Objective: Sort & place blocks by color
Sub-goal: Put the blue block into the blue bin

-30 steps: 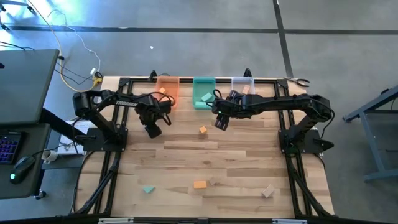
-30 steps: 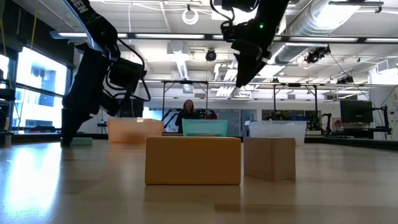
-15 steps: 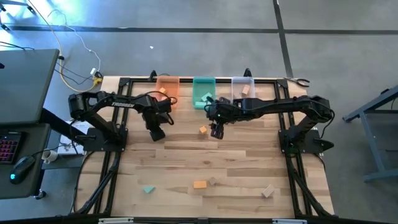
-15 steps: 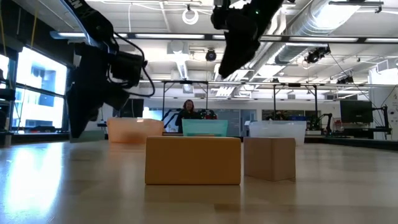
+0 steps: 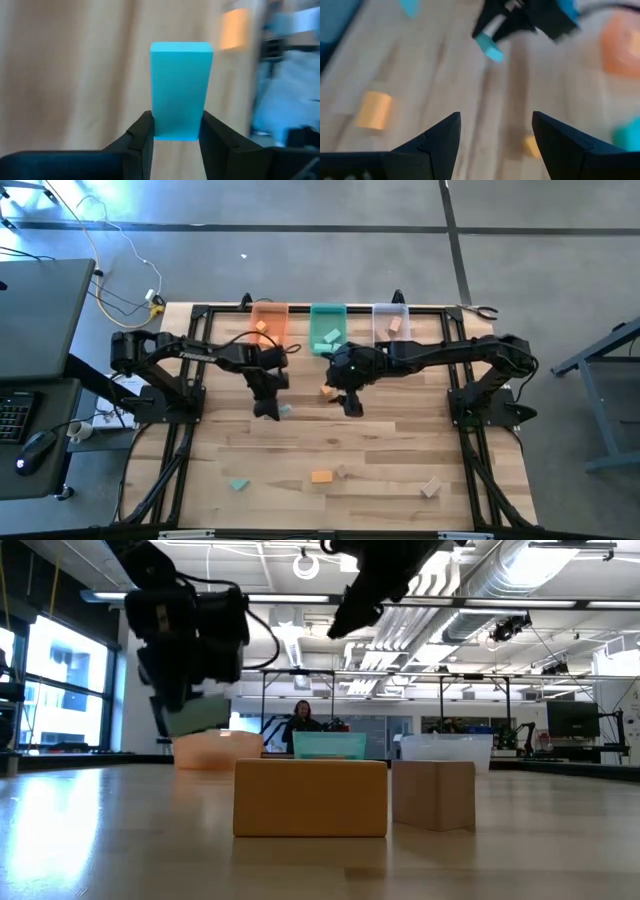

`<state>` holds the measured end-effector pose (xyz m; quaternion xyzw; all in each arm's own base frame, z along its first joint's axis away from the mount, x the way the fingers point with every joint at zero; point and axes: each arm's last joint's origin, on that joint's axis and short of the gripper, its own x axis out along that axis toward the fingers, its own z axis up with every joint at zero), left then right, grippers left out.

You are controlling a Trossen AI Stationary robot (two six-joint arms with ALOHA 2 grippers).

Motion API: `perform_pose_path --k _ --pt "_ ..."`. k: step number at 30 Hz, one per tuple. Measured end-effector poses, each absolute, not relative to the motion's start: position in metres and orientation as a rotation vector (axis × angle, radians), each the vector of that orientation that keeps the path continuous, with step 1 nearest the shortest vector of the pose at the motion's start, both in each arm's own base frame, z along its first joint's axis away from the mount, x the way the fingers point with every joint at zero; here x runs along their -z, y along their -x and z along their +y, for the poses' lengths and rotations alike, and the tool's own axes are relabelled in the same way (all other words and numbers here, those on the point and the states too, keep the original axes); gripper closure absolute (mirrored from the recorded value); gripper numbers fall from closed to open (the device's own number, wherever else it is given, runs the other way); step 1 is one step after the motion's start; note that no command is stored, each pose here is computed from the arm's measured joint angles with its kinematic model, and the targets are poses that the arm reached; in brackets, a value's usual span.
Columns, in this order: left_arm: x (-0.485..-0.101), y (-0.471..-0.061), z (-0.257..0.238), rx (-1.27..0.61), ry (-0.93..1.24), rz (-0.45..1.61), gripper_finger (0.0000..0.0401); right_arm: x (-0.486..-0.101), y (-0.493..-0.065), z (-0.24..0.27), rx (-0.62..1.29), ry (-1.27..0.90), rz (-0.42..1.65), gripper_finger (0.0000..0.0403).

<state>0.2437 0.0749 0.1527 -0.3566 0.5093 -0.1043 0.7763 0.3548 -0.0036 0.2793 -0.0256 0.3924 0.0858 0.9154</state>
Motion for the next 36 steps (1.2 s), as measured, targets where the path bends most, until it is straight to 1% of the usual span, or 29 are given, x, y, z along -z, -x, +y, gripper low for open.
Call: perform_pose_path --k 7,11,15,21,25,31,36 --pt "-0.169 -0.269 0.066 0.459 0.805 0.859 0.0307 -0.289 -0.363 0.009 -0.376 0.167 0.634 0.0169" --pt "-0.182 -0.282 0.06 0.581 0.783 0.727 0.0307 -0.296 -0.367 0.016 -0.443 0.229 0.535 0.0169" --pt "-0.194 -0.291 0.054 0.687 0.748 0.621 0.0306 -0.3 -0.369 0.021 -0.489 0.248 0.467 0.0169" --pt "-0.207 -0.298 0.052 0.725 0.688 0.503 0.0306 -0.305 -0.371 0.023 -0.547 0.227 0.41 0.0169" --pt "-0.215 -0.301 0.053 0.754 0.595 0.41 0.0305 -0.307 -0.372 0.024 -0.554 0.222 0.386 0.0169" --pt "-0.22 -0.302 0.056 0.75 0.563 0.368 0.0305 -0.308 -0.372 0.024 -0.576 0.21 0.365 0.0169" --pt "-0.235 -0.309 0.058 0.756 0.525 0.325 0.0305 -0.313 -0.374 0.024 -0.567 0.208 0.32 0.0169"
